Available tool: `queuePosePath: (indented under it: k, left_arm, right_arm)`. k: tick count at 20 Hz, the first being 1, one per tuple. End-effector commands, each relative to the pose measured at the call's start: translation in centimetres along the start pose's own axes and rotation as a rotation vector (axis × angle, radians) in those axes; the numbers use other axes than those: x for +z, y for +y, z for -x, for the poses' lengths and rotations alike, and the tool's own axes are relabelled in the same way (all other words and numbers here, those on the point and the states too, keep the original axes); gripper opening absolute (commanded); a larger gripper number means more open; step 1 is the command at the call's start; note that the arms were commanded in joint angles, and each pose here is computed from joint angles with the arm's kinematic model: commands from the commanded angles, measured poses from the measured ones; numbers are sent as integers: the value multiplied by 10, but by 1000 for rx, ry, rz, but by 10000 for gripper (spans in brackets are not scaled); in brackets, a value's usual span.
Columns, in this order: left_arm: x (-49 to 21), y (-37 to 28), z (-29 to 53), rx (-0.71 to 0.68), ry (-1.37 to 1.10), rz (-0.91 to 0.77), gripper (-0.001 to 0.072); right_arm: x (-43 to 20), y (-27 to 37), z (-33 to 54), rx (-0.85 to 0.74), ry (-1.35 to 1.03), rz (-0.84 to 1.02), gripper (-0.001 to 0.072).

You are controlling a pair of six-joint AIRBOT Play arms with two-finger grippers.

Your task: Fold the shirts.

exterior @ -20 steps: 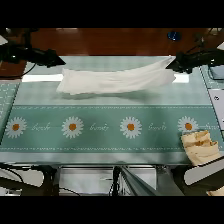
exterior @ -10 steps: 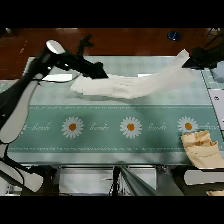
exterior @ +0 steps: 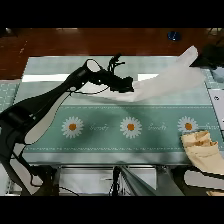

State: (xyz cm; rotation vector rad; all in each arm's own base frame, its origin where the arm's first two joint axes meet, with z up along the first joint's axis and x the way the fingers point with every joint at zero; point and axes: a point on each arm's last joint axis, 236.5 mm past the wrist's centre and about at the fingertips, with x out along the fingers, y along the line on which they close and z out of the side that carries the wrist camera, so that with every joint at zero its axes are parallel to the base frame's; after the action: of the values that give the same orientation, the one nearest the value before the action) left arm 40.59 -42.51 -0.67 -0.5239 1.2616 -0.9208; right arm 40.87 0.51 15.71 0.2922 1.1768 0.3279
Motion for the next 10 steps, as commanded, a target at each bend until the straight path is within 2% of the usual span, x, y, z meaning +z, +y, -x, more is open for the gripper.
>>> queuePosePath:
  k: [1, 10]
  left_arm:
    - [8, 0, -15, -25, -44, 75, 27]
    - [-35, -10, -70, -89, 55, 190, 27]
  right_arm:
    - [-10, 9, 20, -18, -5, 21, 27]
    - [-15, 32, 30, 42, -14, -13, 27]
